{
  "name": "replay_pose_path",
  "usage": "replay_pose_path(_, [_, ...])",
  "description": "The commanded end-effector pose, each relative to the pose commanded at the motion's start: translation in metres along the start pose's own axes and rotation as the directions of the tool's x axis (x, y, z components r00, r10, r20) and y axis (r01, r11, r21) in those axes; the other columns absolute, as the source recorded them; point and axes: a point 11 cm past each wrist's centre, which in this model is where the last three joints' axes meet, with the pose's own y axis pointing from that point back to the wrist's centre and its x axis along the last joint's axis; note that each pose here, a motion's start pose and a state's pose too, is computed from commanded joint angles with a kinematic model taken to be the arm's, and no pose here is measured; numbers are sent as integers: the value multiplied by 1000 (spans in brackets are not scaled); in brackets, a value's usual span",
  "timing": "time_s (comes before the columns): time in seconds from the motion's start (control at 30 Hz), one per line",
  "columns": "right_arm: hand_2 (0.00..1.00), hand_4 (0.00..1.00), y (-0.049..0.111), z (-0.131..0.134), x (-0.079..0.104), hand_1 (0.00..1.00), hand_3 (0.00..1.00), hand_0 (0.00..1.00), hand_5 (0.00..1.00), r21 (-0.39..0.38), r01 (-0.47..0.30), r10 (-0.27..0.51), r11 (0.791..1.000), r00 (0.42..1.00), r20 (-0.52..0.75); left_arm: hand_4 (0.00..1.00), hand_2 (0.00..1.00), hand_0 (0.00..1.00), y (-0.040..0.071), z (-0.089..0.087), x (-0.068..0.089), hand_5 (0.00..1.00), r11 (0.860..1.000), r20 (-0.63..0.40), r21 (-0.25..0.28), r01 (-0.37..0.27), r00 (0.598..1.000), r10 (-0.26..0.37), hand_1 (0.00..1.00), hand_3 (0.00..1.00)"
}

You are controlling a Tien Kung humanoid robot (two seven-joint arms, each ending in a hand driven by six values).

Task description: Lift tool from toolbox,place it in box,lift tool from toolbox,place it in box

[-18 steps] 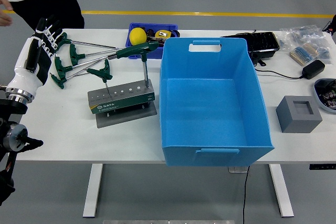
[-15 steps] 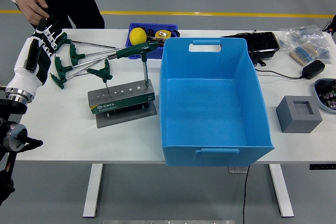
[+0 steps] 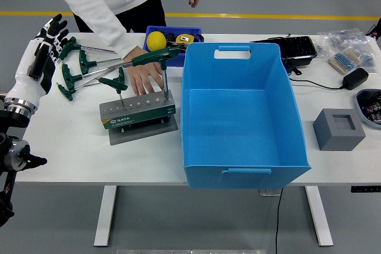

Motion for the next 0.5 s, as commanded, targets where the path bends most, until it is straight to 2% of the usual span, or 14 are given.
replay_pose_path(0.17, [761, 793, 0, 0, 0, 700, 565, 726, 720, 0, 1, -1, 1000, 1000, 1, 998, 998, 998, -8, 19, -8, 834, 998, 145, -46, 42, 989, -35, 998, 998])
replay_pose_path(0.27, [761, 793, 0, 0, 0, 700, 565, 726, 720, -1, 0, 0, 1000, 1000, -1, 998, 998, 998, -16, 38, -15, 834, 995, 275, -70, 65, 961, -44, 998, 998])
replay_pose_path(0.3, [762, 794, 0, 1, 1, 700, 565, 726, 720, -1, -1, 1, 1000, 1000, 0, 998, 998, 998, -20, 48, -22, 727, 994, 323, -74, 77, 945, -49, 998, 998])
replay_pose_path(0.4, [762, 794, 0, 2, 1, 700, 565, 726, 720, -3, -3, 3, 1000, 1000, 0, 998, 998, 998, -25, 65, -43, 727, 990, 447, -71, 121, 891, -77, 998, 998])
replay_pose_path(0.43, [762, 794, 0, 2, 1, 700, 565, 726, 720, -4, -4, 4, 1000, 1000, -3, 998, 998, 998, -28, 74, -59, 727, 986, 497, -73, 151, 863, -95, 998, 998])
replay_pose_path(0.5, [762, 794, 0, 2, 1, 700, 565, 726, 720, -4, -5, 5, 1000, 1000, -4, 998, 998, 998, -31, 78, -80, 727, 979, 576, -52, 196, 807, -131, 998, 998])
